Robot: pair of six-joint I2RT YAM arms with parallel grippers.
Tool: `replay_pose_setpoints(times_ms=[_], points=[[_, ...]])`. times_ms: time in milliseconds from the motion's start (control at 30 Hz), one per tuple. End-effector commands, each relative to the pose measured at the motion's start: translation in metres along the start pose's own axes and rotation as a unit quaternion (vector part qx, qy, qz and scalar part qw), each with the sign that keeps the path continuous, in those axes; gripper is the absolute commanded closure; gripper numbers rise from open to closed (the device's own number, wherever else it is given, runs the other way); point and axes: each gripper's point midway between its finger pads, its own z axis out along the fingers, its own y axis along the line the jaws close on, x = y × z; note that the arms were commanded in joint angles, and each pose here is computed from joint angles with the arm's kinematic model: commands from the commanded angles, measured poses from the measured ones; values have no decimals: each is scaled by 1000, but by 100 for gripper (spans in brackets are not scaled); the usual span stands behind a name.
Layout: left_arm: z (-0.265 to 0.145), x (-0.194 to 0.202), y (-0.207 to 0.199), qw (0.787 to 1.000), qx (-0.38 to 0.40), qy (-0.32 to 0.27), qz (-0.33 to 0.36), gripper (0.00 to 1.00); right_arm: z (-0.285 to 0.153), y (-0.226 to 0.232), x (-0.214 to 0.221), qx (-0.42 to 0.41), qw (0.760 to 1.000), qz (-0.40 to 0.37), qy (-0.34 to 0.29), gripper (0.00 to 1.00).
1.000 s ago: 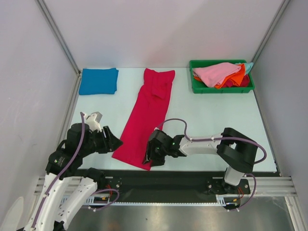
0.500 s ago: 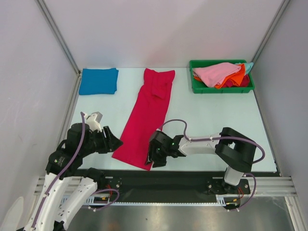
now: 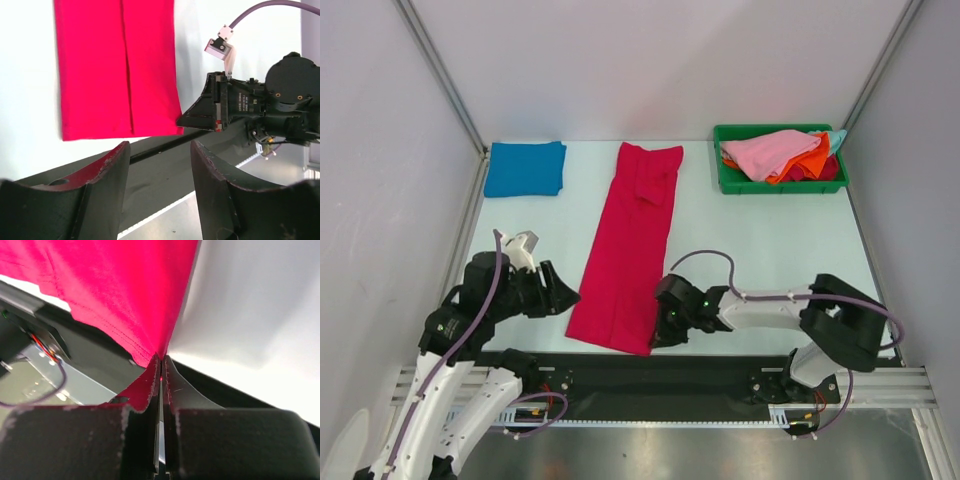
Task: Fold and stack the t-shirts
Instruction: Fold the tshirt
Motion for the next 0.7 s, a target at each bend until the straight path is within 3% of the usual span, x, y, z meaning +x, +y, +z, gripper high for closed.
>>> replay_pose_setpoints(times_ms=[0, 267, 533, 633, 667], points=[[8, 0, -13, 999, 39, 9, -2, 42, -21, -14, 9, -9, 999, -37, 2, 100], [33, 29, -22, 991, 104, 61, -61, 41, -49, -63, 38, -29, 997, -62, 26, 100], [50, 53, -12, 986, 101, 80, -103, 40, -72, -85, 44, -70, 997, -35, 18, 96], [56, 45, -14, 987, 102, 70, -102, 40, -81, -77, 27, -76, 996, -35, 0, 69], [58, 36, -18, 988, 104, 61, -98, 40, -83, -83, 21, -59, 997, -43, -3, 66]])
